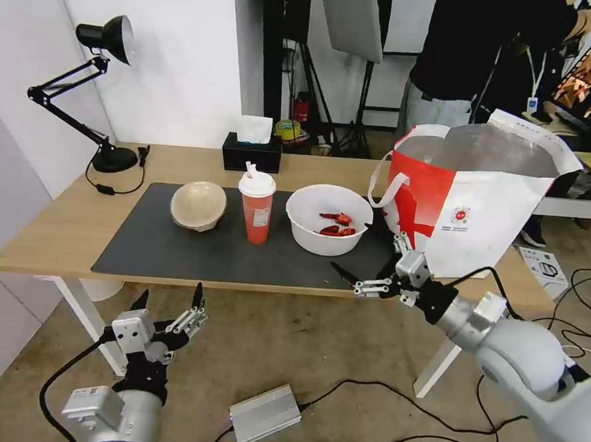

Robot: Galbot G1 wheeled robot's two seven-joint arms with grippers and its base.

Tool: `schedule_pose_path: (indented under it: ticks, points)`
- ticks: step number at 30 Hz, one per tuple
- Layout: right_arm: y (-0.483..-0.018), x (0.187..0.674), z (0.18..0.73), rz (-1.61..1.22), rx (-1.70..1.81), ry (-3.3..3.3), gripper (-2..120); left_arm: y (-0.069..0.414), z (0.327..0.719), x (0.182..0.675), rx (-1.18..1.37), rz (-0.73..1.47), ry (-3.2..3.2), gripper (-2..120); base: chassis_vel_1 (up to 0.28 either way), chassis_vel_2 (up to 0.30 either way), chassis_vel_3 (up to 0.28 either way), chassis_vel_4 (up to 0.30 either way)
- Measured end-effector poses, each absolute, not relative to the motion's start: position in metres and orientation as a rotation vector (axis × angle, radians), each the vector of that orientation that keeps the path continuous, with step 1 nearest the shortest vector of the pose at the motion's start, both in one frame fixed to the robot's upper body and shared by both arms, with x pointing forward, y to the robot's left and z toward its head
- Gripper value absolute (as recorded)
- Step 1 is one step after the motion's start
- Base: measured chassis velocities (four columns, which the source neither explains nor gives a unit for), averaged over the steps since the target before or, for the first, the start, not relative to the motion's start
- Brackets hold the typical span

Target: Pick up the trash from the table and place it into the takeout bag.

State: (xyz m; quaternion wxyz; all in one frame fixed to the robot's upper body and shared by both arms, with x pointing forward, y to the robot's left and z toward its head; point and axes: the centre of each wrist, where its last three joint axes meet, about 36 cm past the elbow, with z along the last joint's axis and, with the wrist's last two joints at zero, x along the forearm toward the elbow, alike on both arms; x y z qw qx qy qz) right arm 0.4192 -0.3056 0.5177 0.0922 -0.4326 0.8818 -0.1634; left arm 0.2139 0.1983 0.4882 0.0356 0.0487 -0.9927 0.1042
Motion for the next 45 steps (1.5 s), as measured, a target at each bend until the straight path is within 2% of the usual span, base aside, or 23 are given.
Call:
schedule_pose_path:
  ticks: [20, 29, 45]
  points:
    - [-0.311, 0.471, 0.538, -0.689, -1.466, 2.522, 100, 0.197, 0.483, 0.212, 0.178, 0.317, -3.056, 100, 0.0, 0.0, 0.0, 0.0]
    - [-0.314, 0.521, 0.555, -0.764, -1.596, 2.46, 100, 0.196, 0.481, 0.209, 0.194, 0.307, -3.053, 100, 0.0, 0.0, 0.0, 0.0]
    - [-0.314, 0.574, 0.555, -0.808, -1.727, 2.42, 100, 0.192, 0.476, 0.208, 0.218, 0.281, -3.057, 100, 0.0, 0.0, 0.0, 0.0]
